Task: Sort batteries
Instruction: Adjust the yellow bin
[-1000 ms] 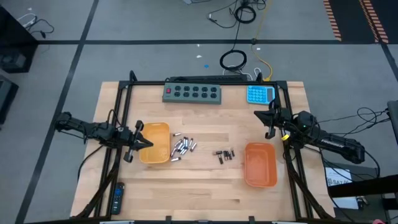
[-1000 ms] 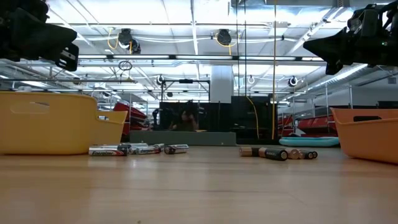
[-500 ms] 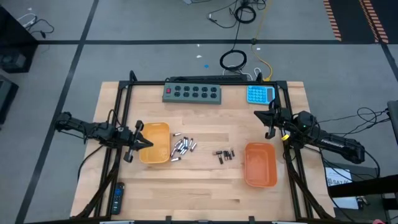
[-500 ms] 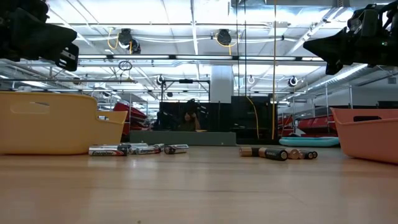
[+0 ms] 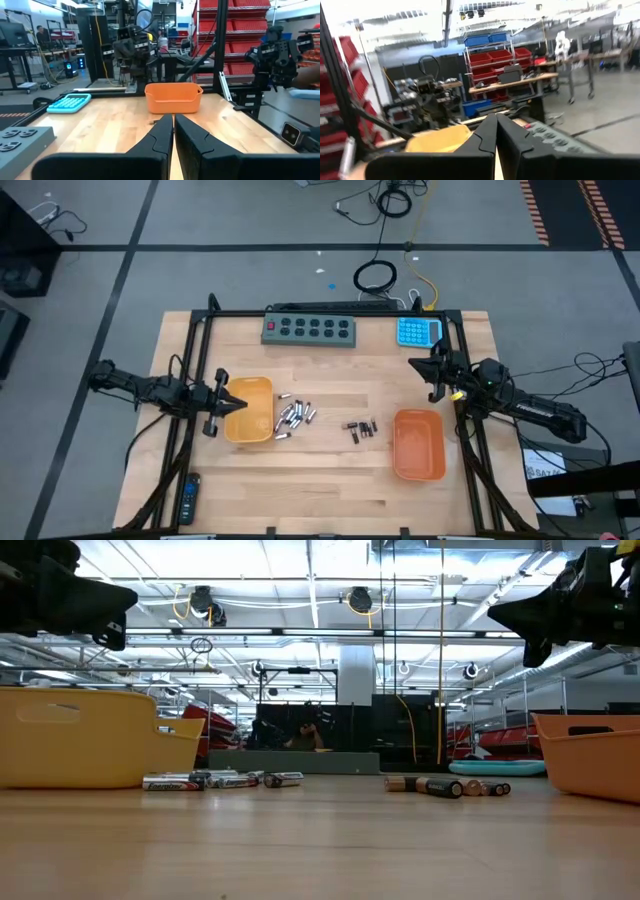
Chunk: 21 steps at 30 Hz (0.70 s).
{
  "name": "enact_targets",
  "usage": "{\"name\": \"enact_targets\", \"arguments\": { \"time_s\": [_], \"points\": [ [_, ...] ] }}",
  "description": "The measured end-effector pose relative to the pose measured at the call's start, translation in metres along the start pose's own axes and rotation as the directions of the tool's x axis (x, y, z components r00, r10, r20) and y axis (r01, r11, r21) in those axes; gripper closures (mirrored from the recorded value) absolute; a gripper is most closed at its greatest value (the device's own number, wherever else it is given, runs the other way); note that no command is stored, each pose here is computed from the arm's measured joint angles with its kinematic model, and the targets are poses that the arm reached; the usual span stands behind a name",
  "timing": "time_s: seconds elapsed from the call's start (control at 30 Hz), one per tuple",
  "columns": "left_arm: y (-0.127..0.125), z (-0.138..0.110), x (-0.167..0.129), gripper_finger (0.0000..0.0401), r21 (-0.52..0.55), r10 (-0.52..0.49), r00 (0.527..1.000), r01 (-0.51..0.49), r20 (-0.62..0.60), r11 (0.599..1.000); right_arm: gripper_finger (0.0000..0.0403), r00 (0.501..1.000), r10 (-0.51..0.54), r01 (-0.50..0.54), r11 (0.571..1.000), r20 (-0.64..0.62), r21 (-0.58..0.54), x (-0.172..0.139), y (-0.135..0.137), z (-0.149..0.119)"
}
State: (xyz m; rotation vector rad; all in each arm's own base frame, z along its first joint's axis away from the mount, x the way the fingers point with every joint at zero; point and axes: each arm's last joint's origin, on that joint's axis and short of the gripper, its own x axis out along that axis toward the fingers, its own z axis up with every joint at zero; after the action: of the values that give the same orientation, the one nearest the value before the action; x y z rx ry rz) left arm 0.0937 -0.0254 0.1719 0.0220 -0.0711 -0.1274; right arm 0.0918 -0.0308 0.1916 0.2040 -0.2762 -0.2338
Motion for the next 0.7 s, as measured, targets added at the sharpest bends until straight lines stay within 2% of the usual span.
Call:
{"name": "enact_targets", "arguments": {
  "time_s": [0.3,0.4,0.5,0.6,0.7],
  "points": [
    [0.002,0.007,0.0,0.0372,-0.016,0.044,0.997,-0.043,0.067,0.999,0.0403,1.0,-0.002,0.002,1.0,-0.01,0.025,0.0,0.0,-0.001],
    [0.004,0.01,-0.001,0.0372,-0.015,0.132,0.986,-0.131,0.099,0.991,0.0403,1.0,-0.005,0.005,0.999,-0.015,0.039,0.0,0.0,-0.002],
    [0.005,0.013,-0.001,0.0372,-0.021,0.154,0.981,-0.153,0.121,0.988,0.0403,1.0,0.004,-0.005,0.997,0.018,0.075,0.0,0.0,0.002],
    [0.008,0.013,-0.002,0.0372,0.0,0.247,0.962,-0.248,0.114,0.969,0.0403,0.999,0.013,-0.02,0.991,0.048,0.13,0.0,0.001,0.005],
    [0.008,0.012,-0.002,0.0372,-0.017,0.258,0.96,-0.258,0.107,0.966,0.0403,0.999,0.013,-0.022,0.982,0.049,0.189,0.0,0.001,0.005]
  ]
}}
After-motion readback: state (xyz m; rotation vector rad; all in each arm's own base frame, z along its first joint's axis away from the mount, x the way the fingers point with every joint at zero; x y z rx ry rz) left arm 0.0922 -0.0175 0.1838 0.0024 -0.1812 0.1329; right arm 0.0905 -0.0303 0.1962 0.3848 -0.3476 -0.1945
